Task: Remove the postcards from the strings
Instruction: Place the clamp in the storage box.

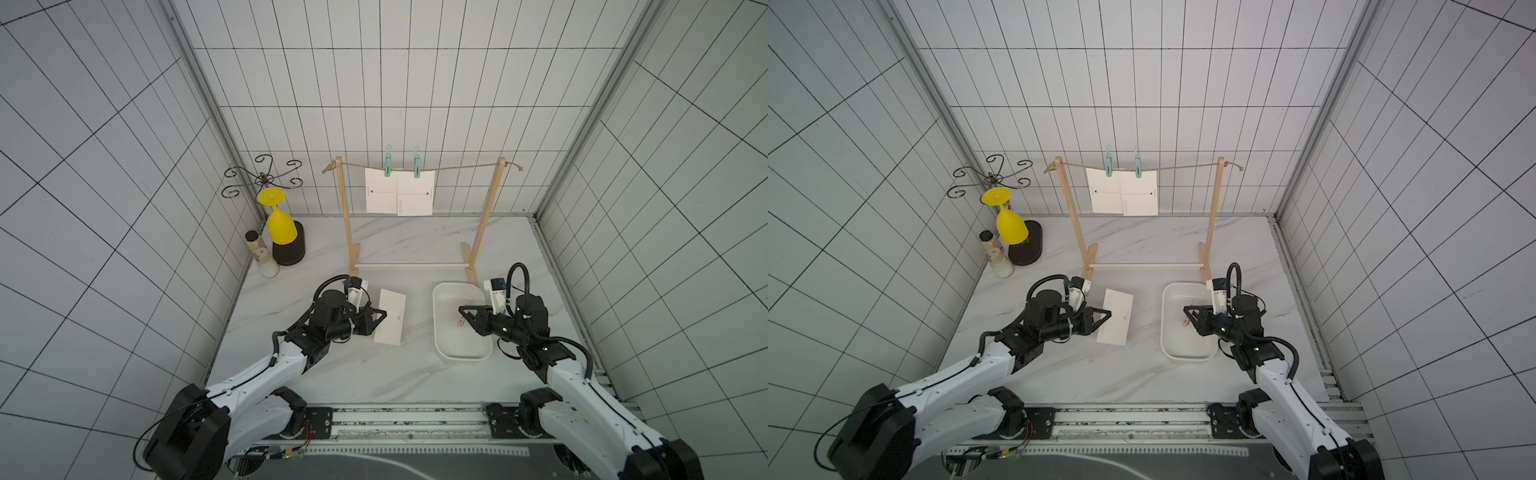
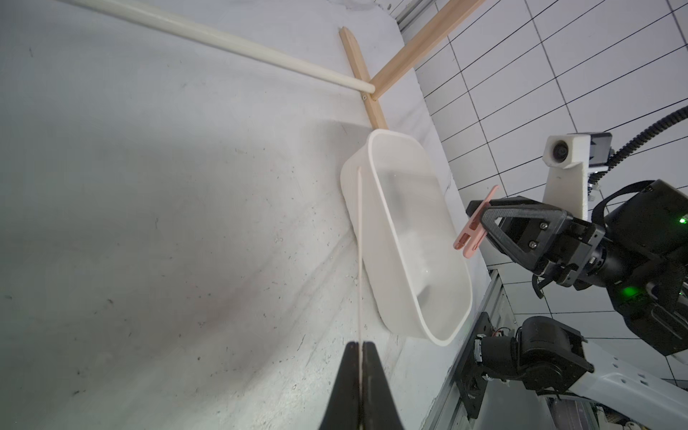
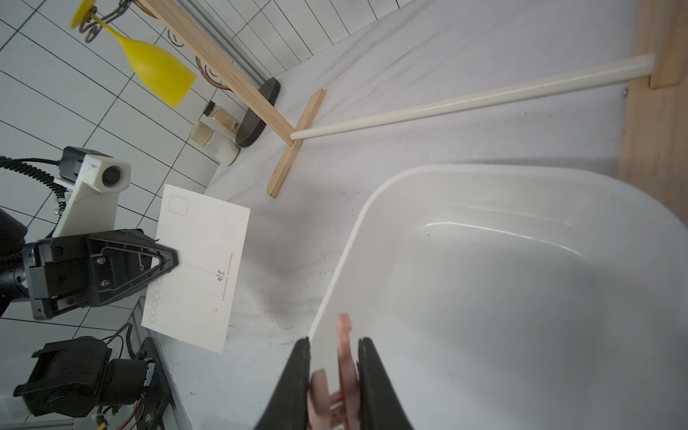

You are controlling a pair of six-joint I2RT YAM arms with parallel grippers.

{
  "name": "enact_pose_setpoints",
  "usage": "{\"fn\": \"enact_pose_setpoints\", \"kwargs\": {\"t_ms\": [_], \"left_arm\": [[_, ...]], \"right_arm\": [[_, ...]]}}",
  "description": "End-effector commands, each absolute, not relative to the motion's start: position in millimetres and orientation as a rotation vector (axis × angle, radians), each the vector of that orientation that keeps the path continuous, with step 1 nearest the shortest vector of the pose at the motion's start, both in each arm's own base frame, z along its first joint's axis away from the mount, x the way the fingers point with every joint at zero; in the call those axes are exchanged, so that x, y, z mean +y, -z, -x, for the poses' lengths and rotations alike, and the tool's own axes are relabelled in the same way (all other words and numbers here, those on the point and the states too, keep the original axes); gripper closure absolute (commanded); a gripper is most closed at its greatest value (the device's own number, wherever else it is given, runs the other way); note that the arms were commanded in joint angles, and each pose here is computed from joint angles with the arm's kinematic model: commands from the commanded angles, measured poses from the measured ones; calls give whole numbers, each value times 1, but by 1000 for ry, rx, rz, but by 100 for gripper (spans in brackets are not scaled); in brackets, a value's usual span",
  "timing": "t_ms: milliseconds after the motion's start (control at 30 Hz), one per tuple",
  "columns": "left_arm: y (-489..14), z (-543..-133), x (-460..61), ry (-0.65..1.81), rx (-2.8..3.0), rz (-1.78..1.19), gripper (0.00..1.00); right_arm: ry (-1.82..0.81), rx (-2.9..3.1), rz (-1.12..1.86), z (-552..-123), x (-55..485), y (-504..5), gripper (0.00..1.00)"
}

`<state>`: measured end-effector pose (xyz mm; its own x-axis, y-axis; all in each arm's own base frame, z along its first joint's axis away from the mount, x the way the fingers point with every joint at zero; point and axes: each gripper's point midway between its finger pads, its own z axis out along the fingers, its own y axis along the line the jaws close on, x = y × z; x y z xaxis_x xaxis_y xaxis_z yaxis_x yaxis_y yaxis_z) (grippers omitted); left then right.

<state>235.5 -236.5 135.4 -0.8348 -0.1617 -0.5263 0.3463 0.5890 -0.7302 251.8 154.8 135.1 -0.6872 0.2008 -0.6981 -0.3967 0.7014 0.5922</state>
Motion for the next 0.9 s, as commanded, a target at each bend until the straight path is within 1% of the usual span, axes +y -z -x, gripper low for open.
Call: {"fn": "enact_pose_setpoints", "kwargs": {"t_ms": [0,67,167,233,267,300,333,400,433,533,600,633,767,867], "left_arm": [[-126,-233,-240,1238,2278,-110,94],[-119,-234,-241,1243,2288,-89,92],[-111,-233,-243,1254,2306,-76,89],[-108,-233,-242,1243,2315,-69,81],[-107,-233,-241,1237,2316,-64,79],[-106,-234,-240,1230,2316,-57,77],[-106,-235,-239,1225,2313,-51,75],[-106,-236,-237,1210,2314,-42,73],[-106,-237,-236,1197,2317,-37,72],[-109,-239,-232,1150,2317,-41,70],[-114,-242,-228,1122,2303,-38,70],[-118,-244,-228,1111,2292,-39,70],[-136,-252,-228,1084,2247,-65,69],[-161,-261,-230,1062,2185,-103,68]], "right_arm": [[-937,2216,92,-245,150,-104,100],[-920,2251,74,-244,148,-94,100],[-912,2283,82,-243,149,-86,93],[-896,2300,76,-245,148,-82,80],[-885,2305,70,-245,147,-81,78],[-877,2309,63,-246,146,-80,72],[-870,2313,51,-247,145,-79,62],[-865,2313,43,-248,144,-80,58],[-861,2312,41,-249,144,-80,54],[-848,2300,37,-252,143,-86,49],[-831,2285,35,-256,141,-93,43],[-820,2275,39,-259,141,-96,42],[-801,2242,62,-269,142,-116,41],[-806,2180,115,-276,146,-143,40]]}}
